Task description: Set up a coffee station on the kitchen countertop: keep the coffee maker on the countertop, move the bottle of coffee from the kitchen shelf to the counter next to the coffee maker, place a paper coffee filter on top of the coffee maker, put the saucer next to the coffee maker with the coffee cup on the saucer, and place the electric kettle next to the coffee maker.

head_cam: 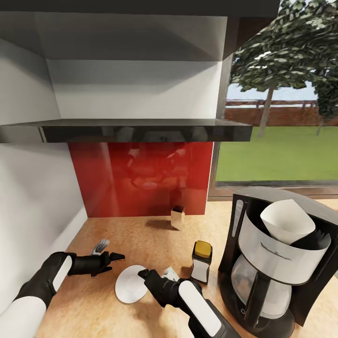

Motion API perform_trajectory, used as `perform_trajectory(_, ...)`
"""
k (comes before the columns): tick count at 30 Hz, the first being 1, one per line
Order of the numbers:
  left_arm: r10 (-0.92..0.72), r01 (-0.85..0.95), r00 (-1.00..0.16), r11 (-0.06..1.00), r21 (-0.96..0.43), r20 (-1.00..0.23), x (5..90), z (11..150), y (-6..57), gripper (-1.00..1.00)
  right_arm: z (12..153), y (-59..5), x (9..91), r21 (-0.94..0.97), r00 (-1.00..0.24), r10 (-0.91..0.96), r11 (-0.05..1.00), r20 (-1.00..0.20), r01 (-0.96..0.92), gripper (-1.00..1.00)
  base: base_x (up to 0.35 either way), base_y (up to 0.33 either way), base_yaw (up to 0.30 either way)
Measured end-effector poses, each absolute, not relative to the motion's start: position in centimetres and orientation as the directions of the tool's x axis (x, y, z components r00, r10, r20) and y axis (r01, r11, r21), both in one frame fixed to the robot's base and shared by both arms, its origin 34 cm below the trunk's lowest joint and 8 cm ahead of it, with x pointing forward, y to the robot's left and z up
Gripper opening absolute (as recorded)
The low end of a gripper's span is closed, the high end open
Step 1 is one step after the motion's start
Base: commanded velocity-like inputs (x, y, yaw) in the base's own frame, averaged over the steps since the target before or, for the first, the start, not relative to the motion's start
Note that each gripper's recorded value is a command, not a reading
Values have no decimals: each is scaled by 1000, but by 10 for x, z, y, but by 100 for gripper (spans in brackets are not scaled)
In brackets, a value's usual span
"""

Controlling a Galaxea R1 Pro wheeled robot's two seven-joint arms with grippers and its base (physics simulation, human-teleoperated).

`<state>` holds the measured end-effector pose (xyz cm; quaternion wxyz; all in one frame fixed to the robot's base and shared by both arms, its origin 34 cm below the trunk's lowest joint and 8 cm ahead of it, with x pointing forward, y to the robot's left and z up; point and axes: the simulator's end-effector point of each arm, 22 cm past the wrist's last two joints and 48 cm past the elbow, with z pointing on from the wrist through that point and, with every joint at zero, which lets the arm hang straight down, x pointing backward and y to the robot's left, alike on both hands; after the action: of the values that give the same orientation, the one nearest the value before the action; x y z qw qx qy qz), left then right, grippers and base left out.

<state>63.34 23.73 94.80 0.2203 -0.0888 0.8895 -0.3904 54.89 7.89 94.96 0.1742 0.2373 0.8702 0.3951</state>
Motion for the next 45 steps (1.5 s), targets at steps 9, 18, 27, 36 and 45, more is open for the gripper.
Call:
perform_trajectory(9, -391, 9, -848, 663, -748, -357, 655, 975, 256, 100, 968, 82, 555, 794, -821, 556, 556, -133, 248, 100, 0, 0, 0)
perform_trajectory(18, -433, -8, -830, 640, -768, -352, 657, 979, 266, 100, 982, 85, 559, 809, -818, 557, 543, -145, 226, 100, -14, 17, -57)
perform_trajectory(27, -421, -2, -837, 642, -767, -349, 655, 976, 259, 100, 982, 85, 558, 809, -818, 556, 543, -146, 225, 100, -137, 144, -225)
perform_trajectory(36, -424, -10, -835, 649, -760, -351, 654, 975, 265, 100, 979, 100, 544, 800, -845, 510, 569, -162, 190, 100, 98, 3, -15)
perform_trajectory(45, -430, -5, -817, 670, -742, -383, 660, 975, 274, 100, 976, 99, 543, 797, -846, 509, 572, -160, 193, 100, 42, 0, 0)
